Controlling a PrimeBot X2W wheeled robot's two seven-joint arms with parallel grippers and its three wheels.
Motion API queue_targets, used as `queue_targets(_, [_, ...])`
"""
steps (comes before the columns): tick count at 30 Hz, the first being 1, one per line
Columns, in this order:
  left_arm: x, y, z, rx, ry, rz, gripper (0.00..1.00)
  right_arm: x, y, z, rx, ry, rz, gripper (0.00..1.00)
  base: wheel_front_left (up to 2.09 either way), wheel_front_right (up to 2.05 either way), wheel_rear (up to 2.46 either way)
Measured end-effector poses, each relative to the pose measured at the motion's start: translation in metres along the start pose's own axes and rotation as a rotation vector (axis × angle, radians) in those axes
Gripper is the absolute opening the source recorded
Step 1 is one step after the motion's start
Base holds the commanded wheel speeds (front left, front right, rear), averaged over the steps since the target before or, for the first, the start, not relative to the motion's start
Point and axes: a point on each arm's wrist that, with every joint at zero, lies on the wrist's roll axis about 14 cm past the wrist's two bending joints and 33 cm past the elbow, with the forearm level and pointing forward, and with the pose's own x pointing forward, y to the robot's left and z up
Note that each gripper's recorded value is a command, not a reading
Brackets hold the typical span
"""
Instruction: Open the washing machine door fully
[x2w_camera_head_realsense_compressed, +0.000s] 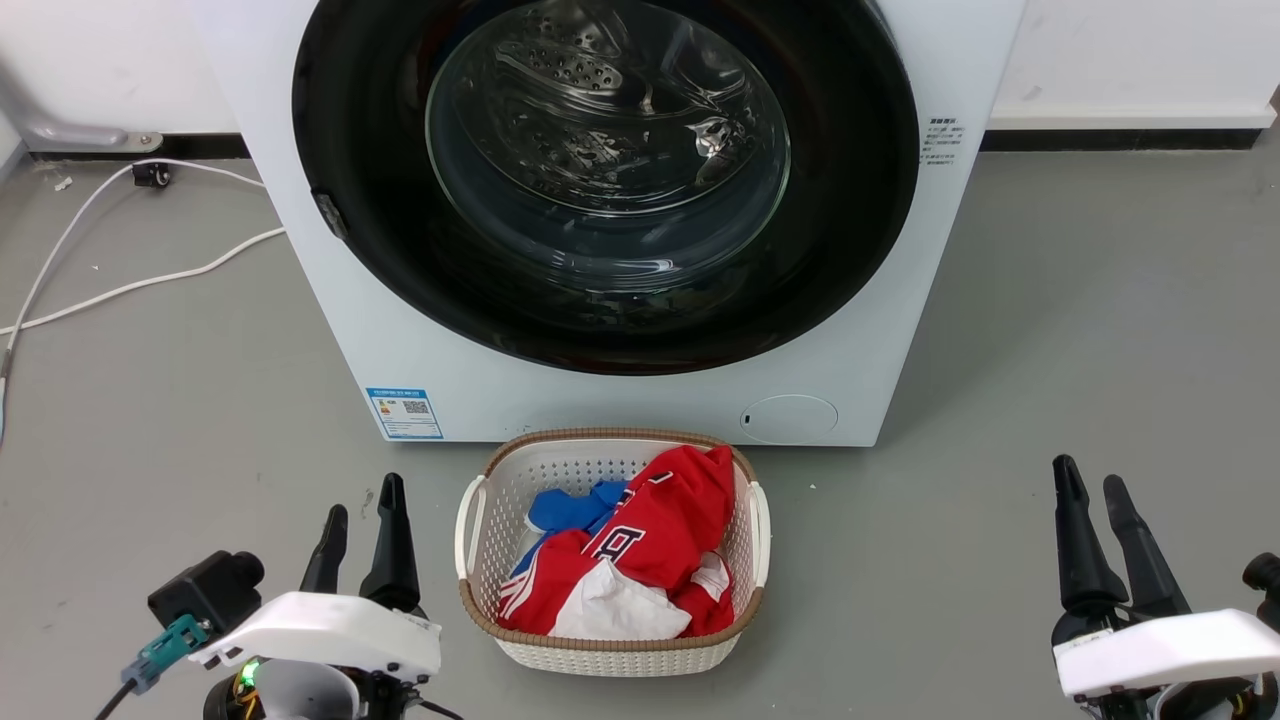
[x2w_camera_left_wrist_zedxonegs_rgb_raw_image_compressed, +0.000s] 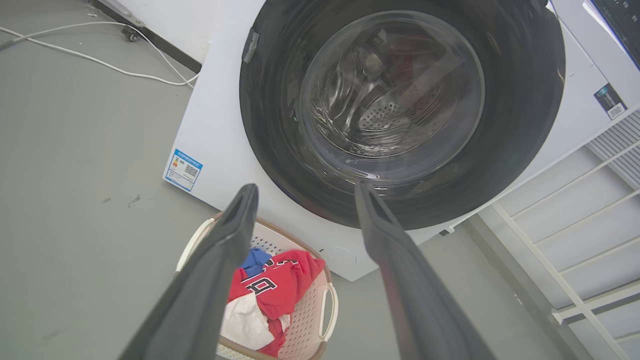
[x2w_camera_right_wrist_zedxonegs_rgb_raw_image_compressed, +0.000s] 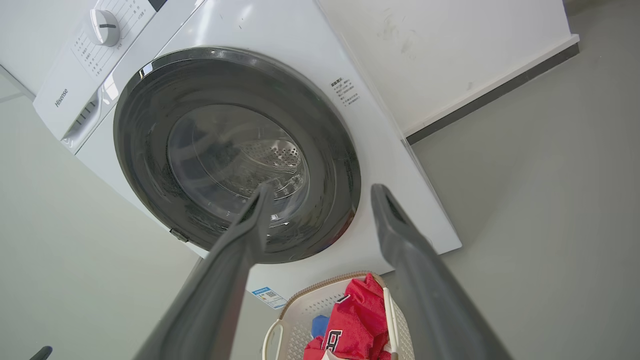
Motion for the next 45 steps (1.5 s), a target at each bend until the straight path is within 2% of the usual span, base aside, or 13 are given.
queue_targets(15, [-0.006, -0.015, 0.006, 0.194, -0.056, -0.045, 1.00, -0.007, 0.005, 0.006, -0.173, -0.031, 0.024, 1.00, 0.00, 0.00, 0.00])
queue_targets(45, [-0.020, -0.031, 0.009, 0.435, -0.156, -0.108, 1.00, -0.016, 0.023, 0.019, -0.422, -0.104, 0.092, 1.00, 0.00, 0.00, 0.00])
